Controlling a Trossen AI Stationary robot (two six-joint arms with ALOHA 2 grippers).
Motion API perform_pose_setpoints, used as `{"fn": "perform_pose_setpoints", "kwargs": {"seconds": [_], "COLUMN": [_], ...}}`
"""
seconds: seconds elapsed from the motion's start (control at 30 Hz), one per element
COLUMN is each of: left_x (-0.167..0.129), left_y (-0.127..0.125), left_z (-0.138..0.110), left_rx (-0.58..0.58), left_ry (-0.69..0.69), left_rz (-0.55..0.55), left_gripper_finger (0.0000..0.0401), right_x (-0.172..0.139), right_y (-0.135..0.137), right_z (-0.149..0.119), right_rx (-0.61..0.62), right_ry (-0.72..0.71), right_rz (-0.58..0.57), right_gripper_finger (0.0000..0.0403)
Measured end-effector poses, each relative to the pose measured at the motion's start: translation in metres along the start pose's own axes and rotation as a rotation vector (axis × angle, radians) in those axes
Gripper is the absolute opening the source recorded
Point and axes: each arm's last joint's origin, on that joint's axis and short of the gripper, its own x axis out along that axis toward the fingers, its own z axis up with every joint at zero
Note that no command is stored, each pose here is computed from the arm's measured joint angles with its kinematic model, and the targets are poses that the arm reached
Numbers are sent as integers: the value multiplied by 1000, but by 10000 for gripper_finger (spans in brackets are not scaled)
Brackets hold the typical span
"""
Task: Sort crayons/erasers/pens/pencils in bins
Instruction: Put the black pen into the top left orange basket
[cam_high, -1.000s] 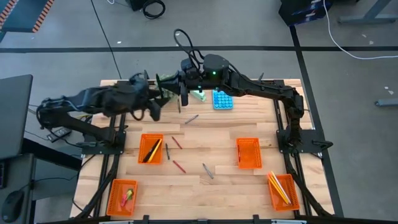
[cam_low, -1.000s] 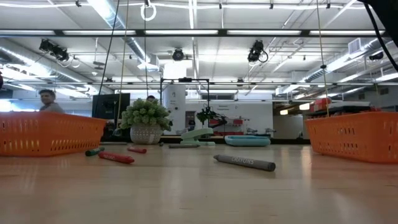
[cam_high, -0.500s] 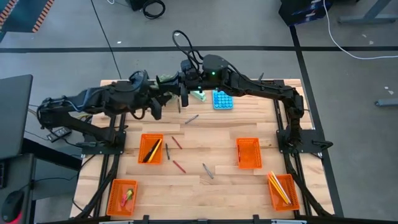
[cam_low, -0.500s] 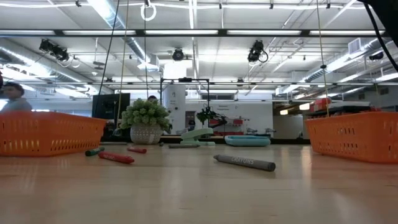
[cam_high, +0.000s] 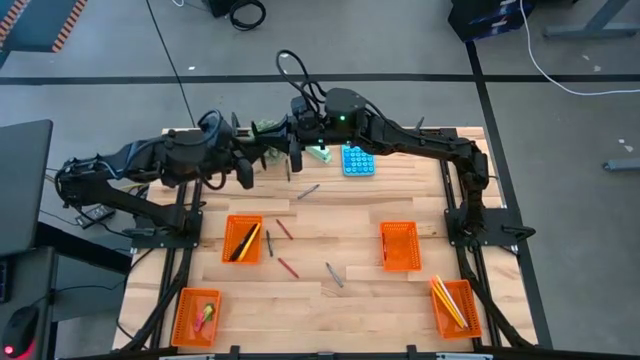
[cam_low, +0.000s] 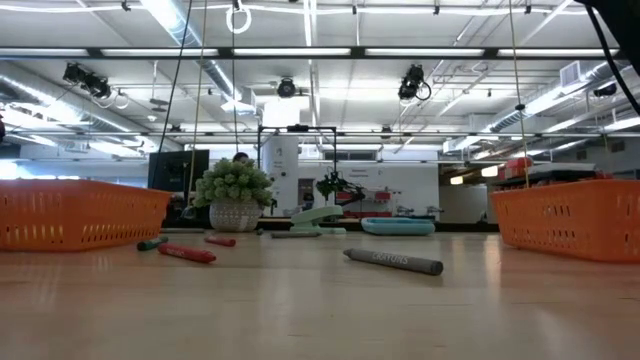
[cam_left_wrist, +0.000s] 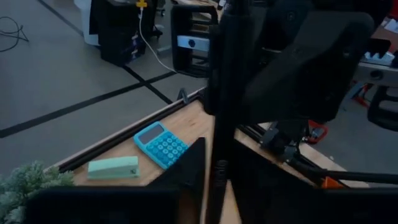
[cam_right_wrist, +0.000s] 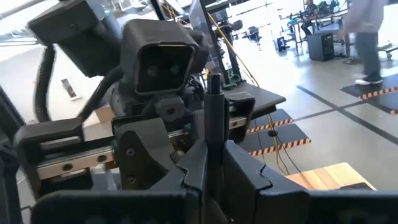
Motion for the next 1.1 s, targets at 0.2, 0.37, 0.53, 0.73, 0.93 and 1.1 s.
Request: {"fn": "perform_pose_setpoints", "kwargs": {"seconds": [0.2, 0.37, 0.53, 0.73, 0.93, 1.1], "left_x": [-2, -2, -4, -10, -15, -3], "left_y": [1, 5, 10, 20, 35, 36], "left_z": [0, -5, -12, -26, -52, -72], "left_rx": [23, 39, 33, -10, -29, -25], "left_ry": [10, 57, 118, 284, 607, 675], "left_rz": [-4, 23, 65, 122, 279, 305], "left_gripper_finger": [40, 40, 40, 40, 40, 45], "right_x": [0, 0, -1, -4, -9, -11], "right_y": [-1, -2, -7, -13, -25, -31], "right_z": [-2, -5, -11, -18, -24, -25], "right_rx": [3, -3, 33, 103, 180, 194], "right_ry": [15, 47, 103, 182, 265, 286], "right_rz": [-6, -24, -87, -131, -195, -217], "right_gripper_finger": [51, 51, 67, 132, 182, 188]}}
